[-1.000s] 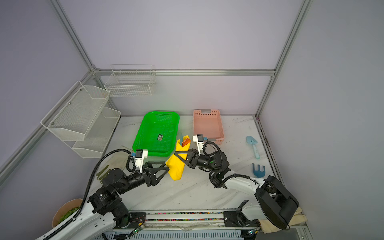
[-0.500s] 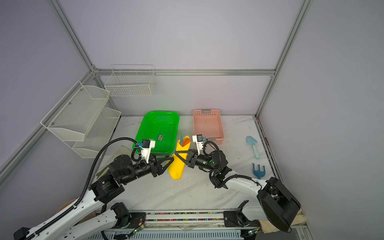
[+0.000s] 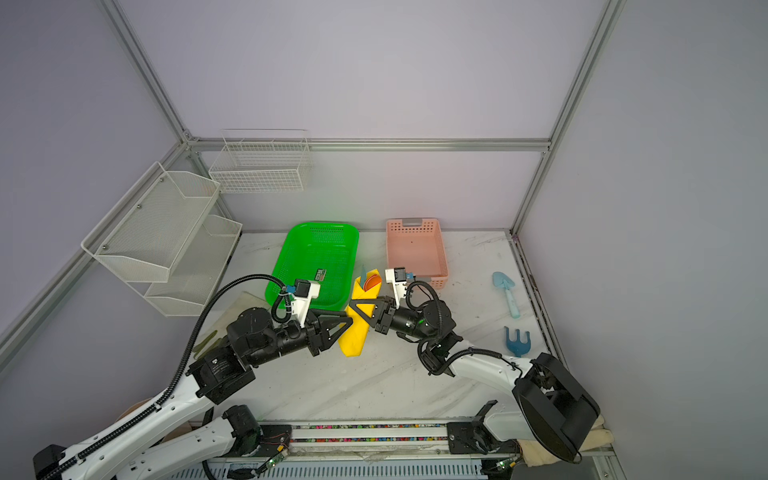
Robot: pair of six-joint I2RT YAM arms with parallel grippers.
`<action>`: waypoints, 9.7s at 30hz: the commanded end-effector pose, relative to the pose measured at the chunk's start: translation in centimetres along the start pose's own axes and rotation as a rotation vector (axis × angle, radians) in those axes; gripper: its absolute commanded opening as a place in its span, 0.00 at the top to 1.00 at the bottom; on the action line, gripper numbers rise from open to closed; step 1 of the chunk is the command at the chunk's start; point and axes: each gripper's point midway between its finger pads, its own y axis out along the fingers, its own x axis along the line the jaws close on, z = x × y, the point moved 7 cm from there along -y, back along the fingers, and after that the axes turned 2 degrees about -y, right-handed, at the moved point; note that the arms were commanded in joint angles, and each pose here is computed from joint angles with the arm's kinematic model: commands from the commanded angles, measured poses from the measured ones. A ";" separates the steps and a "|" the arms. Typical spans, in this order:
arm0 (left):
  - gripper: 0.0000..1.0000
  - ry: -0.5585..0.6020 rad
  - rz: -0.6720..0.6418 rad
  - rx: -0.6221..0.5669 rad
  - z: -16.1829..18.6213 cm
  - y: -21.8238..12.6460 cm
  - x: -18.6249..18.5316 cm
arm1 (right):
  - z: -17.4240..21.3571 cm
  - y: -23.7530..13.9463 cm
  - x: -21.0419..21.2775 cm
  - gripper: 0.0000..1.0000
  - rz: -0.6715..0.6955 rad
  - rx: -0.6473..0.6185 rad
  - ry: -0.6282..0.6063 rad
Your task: Place the utensils on the paper napkin and roll it up
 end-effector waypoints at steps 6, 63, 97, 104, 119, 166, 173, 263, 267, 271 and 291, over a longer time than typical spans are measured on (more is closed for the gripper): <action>0.60 0.036 0.015 -0.032 -0.9 0.3 -0.5 | -1.1 0.4 1.5 1.00 -0.103 -0.043 -0.013; 0.64 -0.021 0.085 0.023 1.1 2.0 0.6 | -1.1 0.8 1.4 1.00 -0.199 -0.069 0.040; 1.00 -0.047 0.156 0.010 1.0 2.0 0.8 | -1.4 1.1 2.0 0.74 -0.193 -0.054 0.010; 1.00 -0.048 0.173 -0.022 0.7 1.6 0.7 | -1.4 0.6 2.6 0.46 -0.191 -0.056 -0.006; 1.00 -0.067 0.253 -0.081 0.0 0.8 -0.2 | -0.2 -0.8 3.2 0.37 -0.221 -0.010 -0.020; 1.00 -0.103 0.343 -0.024 0.8 1.5 -0.5 | -0.7 0.2 3.8 0.73 -0.323 -0.012 0.010; 0.99 -0.108 0.343 -0.019 1.0 1.6 -0.4 | -0.6 0.1 3.7 0.90 -0.311 -0.017 0.013; 0.50 -0.090 0.214 -0.112 -0.6 -2.1 -0.6 | -2.8 -0.3 2.8 1.00 -0.080 -0.119 -0.004; 0.45 -0.091 0.276 -0.079 -0.6 -1.3 -1.0 | -2.9 -0.3 2.5 1.00 -0.041 -0.128 -0.007; 0.42 -0.105 0.281 -0.071 -0.7 -0.6 -0.9 | -3.0 -0.3 2.5 1.00 -0.028 -0.135 -0.008; 0.73 -0.138 0.303 -0.052 -0.3 2.2 0.2 | -3.1 0.3 2.3 1.00 -0.065 -0.130 0.016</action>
